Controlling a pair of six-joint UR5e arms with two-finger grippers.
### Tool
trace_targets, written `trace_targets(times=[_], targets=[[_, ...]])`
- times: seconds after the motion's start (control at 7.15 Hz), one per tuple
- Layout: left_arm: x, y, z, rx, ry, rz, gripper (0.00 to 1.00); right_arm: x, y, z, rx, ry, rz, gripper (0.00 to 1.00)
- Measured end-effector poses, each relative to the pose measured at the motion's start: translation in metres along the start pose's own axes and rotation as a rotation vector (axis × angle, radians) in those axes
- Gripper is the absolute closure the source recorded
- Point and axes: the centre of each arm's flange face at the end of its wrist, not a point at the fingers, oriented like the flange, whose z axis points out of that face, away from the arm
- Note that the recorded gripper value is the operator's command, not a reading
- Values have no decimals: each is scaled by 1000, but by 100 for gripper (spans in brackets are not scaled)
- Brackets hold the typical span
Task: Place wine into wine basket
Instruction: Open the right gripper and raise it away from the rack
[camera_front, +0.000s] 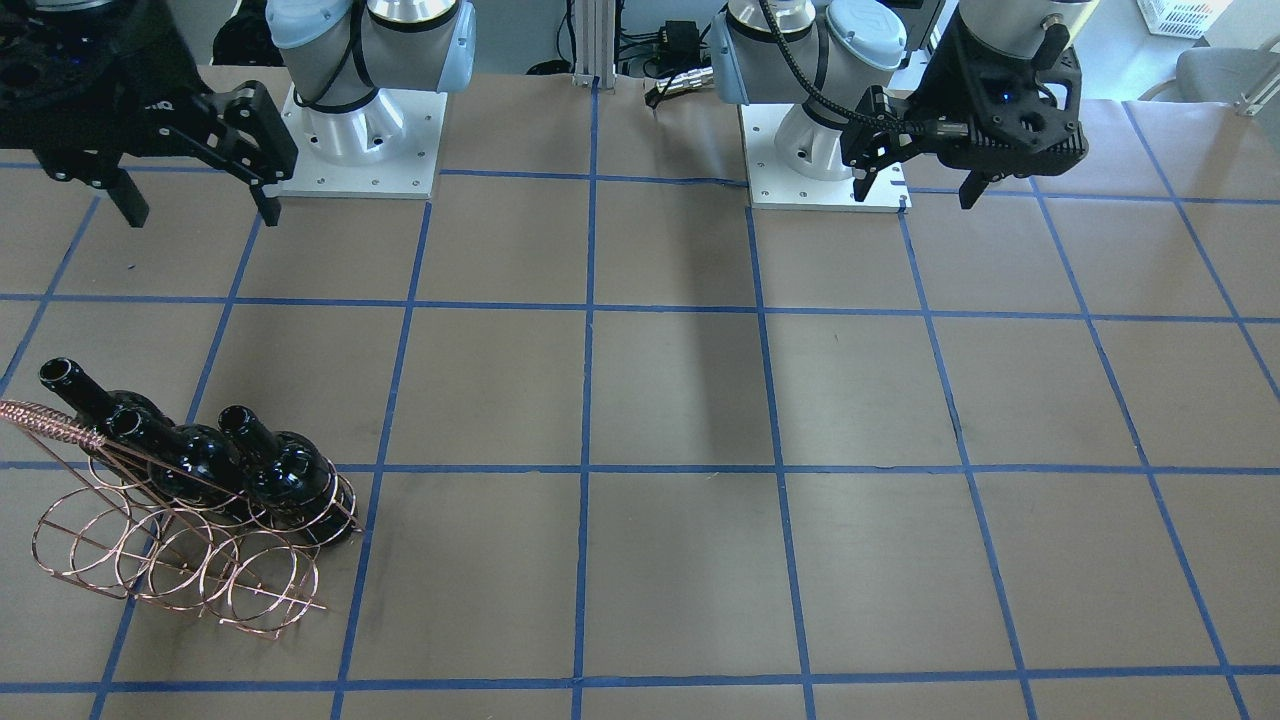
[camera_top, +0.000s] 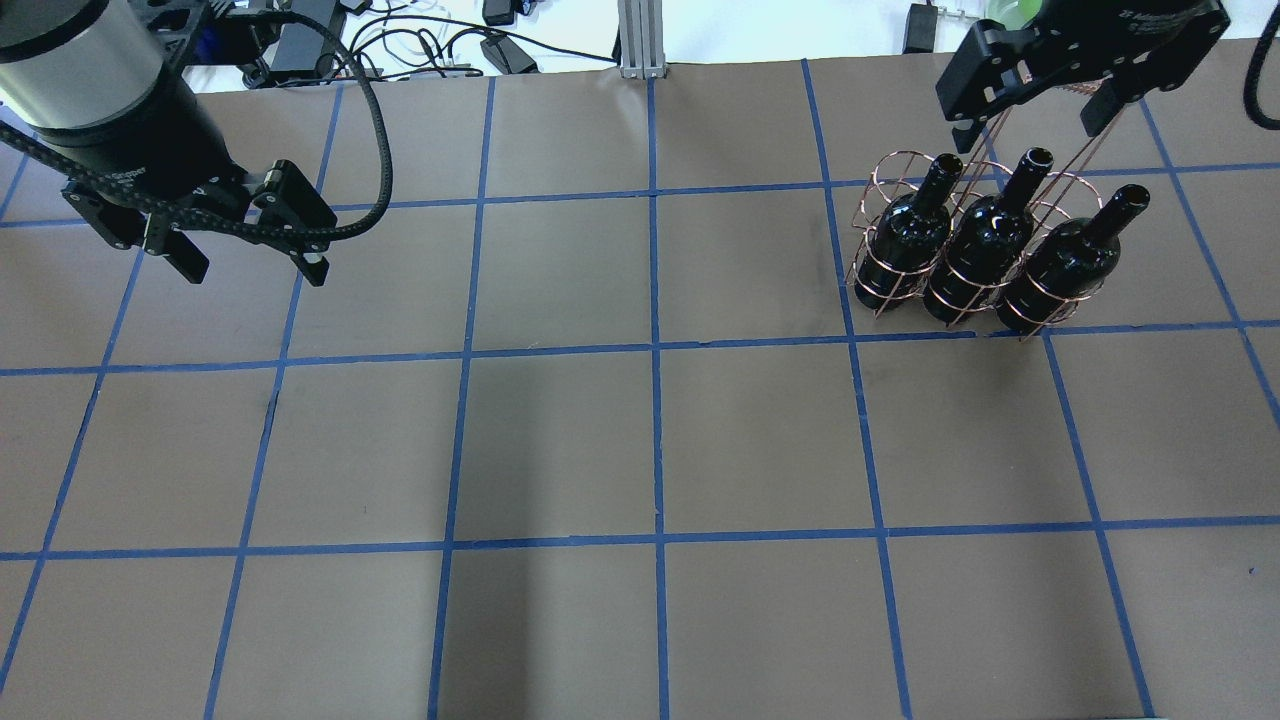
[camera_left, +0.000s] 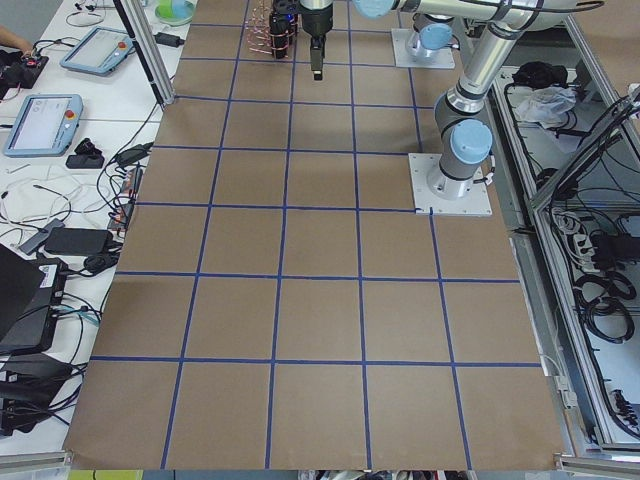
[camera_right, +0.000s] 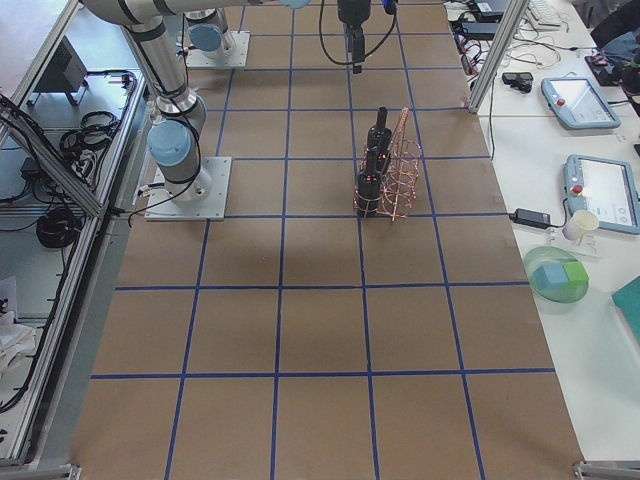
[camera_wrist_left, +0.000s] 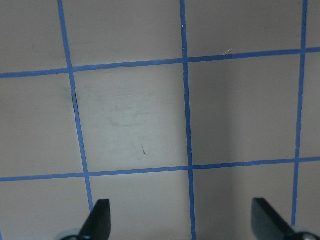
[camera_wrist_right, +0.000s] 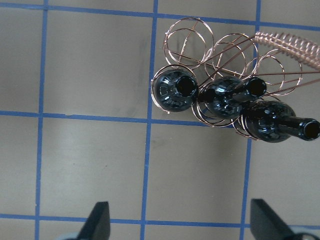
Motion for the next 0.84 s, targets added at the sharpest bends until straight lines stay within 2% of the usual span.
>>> trace_targets(times=[0.28, 0.84], targets=[[0, 0, 0, 0, 0, 0, 0, -17, 4, 8, -22, -39, 15, 2], [0, 0, 0, 0, 0, 1, 0, -20, 9, 30, -71, -48, 17, 1]])
